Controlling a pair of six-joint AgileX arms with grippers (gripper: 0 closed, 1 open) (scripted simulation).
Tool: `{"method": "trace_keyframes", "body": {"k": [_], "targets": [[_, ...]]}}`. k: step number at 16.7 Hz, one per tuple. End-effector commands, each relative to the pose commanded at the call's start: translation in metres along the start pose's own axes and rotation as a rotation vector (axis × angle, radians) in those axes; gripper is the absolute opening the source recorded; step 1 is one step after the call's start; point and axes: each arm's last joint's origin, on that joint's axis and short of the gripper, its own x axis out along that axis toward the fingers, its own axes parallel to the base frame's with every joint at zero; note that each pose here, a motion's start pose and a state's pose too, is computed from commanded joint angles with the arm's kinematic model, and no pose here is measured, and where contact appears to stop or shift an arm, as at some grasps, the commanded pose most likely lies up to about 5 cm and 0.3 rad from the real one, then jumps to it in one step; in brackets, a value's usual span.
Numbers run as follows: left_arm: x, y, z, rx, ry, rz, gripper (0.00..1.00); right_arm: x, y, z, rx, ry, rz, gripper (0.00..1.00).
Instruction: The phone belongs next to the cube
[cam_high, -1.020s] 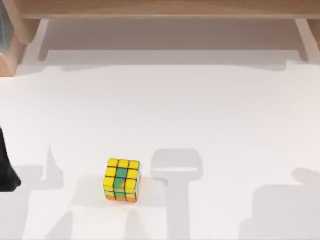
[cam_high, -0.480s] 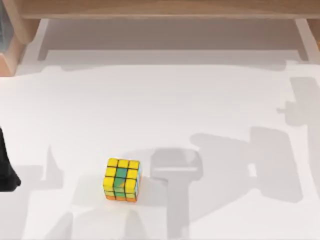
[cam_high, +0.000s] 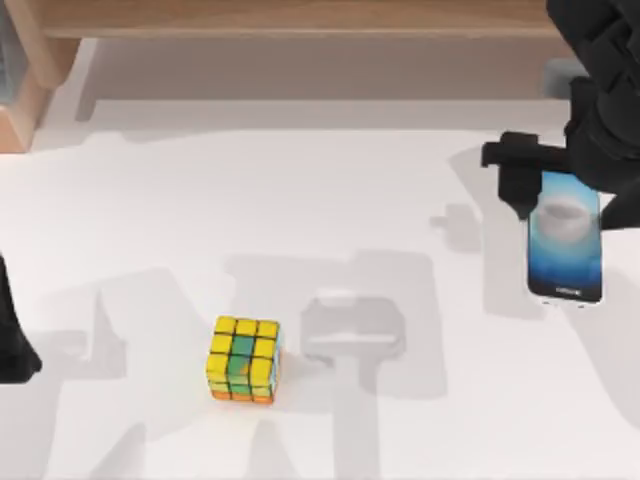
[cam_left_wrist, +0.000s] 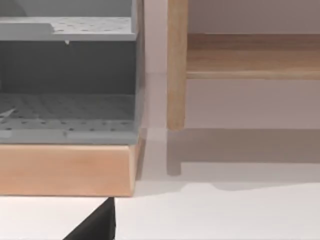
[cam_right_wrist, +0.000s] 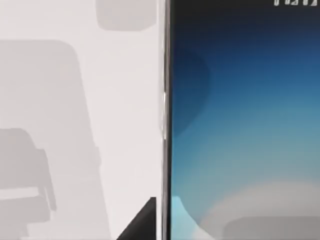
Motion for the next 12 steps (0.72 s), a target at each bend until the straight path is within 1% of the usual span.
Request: {"method": "trace_keyframes", "body": {"k": [6, 9, 12], "targets": [[0.0, 0.0, 0.0, 0.0, 0.0, 0.0, 1.0, 0.024, 0.078, -0.033, -0.071, 0.104, -0.005, 0.0], [0.0, 0.0, 0.0, 0.0, 0.0, 0.0, 1.0, 0.036, 0.104, -0.051, -0.099, 0.147, -0.022, 0.0], [0.0, 0.0, 0.0, 0.0, 0.0, 0.0, 1.0, 0.045, 0.119, -0.064, -0.118, 0.174, -0.037, 0.0]]}}
